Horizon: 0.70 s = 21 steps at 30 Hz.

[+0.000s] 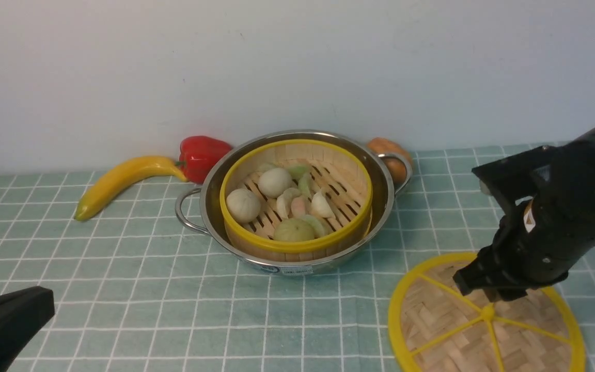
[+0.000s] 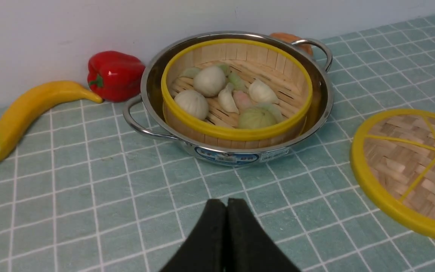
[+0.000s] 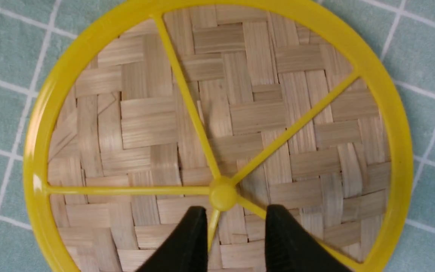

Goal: Place the steamer in the pot on the blue tablecloth, and put the lid on the steamer.
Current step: 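Move the gripper down to the bamboo steamer lid and grasp its center knob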

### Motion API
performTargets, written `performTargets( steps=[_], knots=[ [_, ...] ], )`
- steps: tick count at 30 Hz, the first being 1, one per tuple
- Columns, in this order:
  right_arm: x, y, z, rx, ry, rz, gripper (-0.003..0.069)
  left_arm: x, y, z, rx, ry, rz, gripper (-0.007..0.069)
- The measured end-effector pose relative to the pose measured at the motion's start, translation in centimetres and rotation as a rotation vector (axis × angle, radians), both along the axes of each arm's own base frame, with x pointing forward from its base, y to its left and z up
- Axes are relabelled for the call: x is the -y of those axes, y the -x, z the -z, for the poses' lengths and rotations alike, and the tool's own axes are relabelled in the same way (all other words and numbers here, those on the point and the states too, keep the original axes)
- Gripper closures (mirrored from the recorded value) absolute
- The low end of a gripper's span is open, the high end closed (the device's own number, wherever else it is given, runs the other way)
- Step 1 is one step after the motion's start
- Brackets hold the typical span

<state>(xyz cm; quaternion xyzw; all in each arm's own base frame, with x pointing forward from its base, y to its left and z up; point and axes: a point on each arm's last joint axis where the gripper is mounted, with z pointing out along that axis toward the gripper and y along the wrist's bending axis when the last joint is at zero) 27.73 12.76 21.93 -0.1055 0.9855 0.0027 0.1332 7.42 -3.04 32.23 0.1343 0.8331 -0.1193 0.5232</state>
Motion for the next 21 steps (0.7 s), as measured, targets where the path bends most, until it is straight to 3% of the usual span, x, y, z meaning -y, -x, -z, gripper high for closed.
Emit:
performTargets(
  steps=[10, 14, 15, 18, 21],
  knots=[
    [-0.7, -1.1, 4.1, -0.095, 0.025, 0.002, 0.0419, 0.0, -0.1, -0.2, 0.022, 0.008, -0.005, 0.0647],
    [-0.7, -1.2, 4.6, -0.115, 0.047, -0.004, 0.0486, 0.0, -0.1, -0.2, 0.022, 0.008, -0.005, 0.0647],
    [-0.6, -1.2, 4.5, -0.120, 0.057, -0.006, 0.0516, 0.0, -0.1, -0.2, 0.022, 0.008, -0.005, 0.0647],
    [0.0, -0.8, 2.9, -0.159, 0.120, -0.011, 0.0512, 0.0, -0.1, -0.2, 0.023, 0.007, -0.005, 0.0644],
    [0.1, -0.8, -0.8, -0.127, 0.115, 0.000, 0.0512, 0.0, -0.1, -0.2, 0.023, 0.007, -0.005, 0.0644]
  ],
)
